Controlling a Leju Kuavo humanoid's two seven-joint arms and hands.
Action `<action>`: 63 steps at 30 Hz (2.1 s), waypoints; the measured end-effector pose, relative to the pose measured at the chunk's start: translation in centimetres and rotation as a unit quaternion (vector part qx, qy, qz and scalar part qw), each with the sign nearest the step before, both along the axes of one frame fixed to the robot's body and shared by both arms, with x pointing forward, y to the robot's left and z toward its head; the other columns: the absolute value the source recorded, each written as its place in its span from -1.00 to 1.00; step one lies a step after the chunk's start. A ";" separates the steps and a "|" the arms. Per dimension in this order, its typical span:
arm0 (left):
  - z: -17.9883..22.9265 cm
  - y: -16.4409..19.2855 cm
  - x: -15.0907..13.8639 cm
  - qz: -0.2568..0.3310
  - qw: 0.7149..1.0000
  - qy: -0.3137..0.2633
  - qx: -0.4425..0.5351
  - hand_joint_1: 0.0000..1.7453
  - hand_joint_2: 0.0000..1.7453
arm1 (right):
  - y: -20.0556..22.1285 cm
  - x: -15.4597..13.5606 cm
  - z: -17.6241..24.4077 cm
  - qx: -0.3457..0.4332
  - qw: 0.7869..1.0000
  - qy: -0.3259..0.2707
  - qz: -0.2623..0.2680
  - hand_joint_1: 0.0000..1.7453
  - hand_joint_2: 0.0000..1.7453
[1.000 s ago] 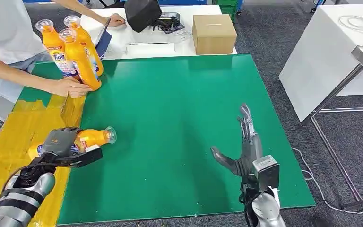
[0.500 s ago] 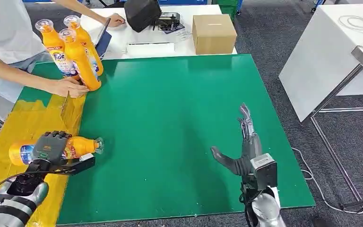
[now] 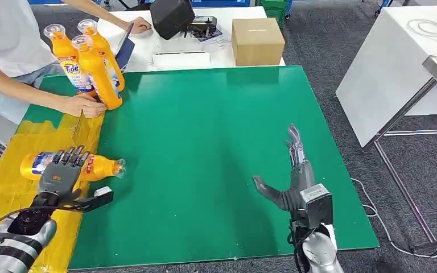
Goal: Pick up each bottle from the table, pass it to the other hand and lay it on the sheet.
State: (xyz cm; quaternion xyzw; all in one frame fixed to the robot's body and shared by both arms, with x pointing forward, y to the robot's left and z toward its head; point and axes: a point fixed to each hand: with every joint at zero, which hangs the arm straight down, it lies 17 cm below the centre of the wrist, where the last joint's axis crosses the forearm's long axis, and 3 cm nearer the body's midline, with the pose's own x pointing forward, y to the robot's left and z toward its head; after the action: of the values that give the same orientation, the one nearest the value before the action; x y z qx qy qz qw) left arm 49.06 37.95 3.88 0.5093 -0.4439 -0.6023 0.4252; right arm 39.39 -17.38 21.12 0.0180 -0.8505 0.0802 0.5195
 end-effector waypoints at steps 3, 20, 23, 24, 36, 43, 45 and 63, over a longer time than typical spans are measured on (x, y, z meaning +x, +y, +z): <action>0.0 -0.1 0.0 -0.003 1.000 -0.001 -0.010 -1.00 -1.00 | 0.0 0.0 -0.1 -0.001 1.000 0.001 0.000 -1.00 1.00; 15.0 -8.0 -6.6 -0.128 0.855 -0.247 -0.438 -1.00 1.00 | 0.4 -1.0 -1.0 0.012 1.000 0.011 0.009 -1.00 1.00; 17.3 -9.5 -8.7 -0.163 0.803 -0.246 -0.518 -1.00 1.00 | 0.3 -1.6 -1.0 0.018 1.000 0.010 0.008 -1.00 1.00; 17.9 -9.9 -9.4 -0.172 0.789 -0.244 -0.538 -1.00 1.00 | 0.2 -1.9 -1.0 0.021 1.000 0.009 0.007 -1.00 1.00; 20.0 -15.1 -13.0 -0.225 0.697 -0.181 -0.656 -1.00 1.00 | -0.5 -4.4 -0.6 0.028 1.000 -0.005 -0.006 -1.00 1.00; 19.9 -15.6 -13.1 -0.226 0.692 -0.178 -0.662 -1.00 1.00 | -0.6 -4.5 -0.3 0.028 1.000 -0.008 -0.006 -1.00 -1.00; 20.0 -15.7 -13.1 -0.226 0.691 -0.178 -0.663 -1.00 1.00 | -0.6 -4.5 -0.3 0.028 1.000 -0.009 -0.006 -1.00 -1.00; 15.8 -25.5 -14.0 -0.241 0.615 -0.016 -0.750 -1.00 1.00 | -0.8 -4.7 -1.3 0.018 0.999 0.000 -0.031 -1.00 1.00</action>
State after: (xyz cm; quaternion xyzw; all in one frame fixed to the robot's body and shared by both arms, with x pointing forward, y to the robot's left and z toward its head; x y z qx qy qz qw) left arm 35.07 12.40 19.64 -0.1029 -0.8549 -0.1315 0.4913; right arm 34.66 -18.14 19.85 0.0011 -0.8521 0.0491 0.5210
